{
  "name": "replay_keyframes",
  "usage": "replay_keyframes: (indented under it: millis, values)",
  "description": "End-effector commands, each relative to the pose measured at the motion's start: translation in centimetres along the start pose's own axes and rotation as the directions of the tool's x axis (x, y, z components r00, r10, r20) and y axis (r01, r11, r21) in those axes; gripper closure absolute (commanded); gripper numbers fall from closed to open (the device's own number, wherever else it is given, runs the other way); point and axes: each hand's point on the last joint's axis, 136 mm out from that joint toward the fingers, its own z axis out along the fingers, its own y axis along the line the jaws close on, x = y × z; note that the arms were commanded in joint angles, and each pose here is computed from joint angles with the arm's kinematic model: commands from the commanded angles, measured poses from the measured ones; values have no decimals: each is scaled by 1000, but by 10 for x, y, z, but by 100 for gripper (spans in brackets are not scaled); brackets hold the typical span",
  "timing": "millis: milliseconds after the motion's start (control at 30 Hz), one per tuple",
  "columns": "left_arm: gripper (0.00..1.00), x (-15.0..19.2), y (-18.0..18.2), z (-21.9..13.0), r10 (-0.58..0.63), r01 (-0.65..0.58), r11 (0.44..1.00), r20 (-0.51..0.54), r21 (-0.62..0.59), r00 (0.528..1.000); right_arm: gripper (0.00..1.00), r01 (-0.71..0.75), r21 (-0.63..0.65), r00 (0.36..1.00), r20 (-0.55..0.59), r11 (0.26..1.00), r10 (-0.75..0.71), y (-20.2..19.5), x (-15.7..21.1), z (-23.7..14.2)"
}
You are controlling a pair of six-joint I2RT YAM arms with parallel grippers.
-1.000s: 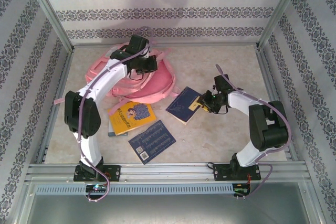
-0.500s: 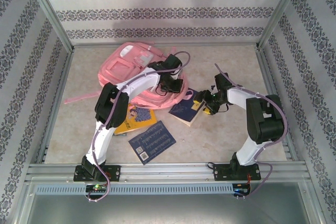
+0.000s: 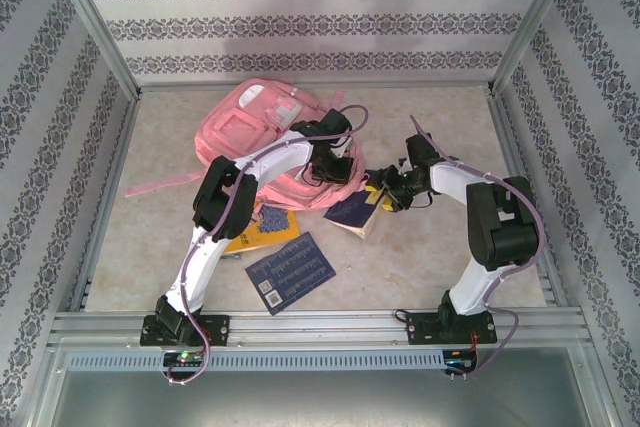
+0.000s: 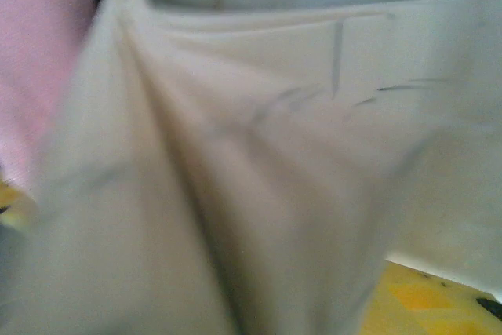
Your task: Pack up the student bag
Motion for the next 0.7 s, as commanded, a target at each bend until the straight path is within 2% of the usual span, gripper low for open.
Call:
replay_keyframes:
  millis: [0,100,233,600,667]
  values:
    - [100,47,5,35,-5,5,1000,-188,4,982,43,130,-82,991,-4,988,-131,43,10,-20]
    - [100,46,6,31,-6,6,1000,-183,1,983,41,168,-45,986,-8,985,-169,44,18,-27]
    - [100,45,7,26,-7,8,1000,-175,3,984,40,168,-98,986,-3,981,-169,52,25,-33]
    - [100,40,0,13,-23,26,999,-145,20,989,41,123,-58,992,8,991,-122,36,14,-11]
    - [100,38,-2,9,-26,30,999,-134,23,991,44,102,-31,995,4,994,-101,25,13,-4]
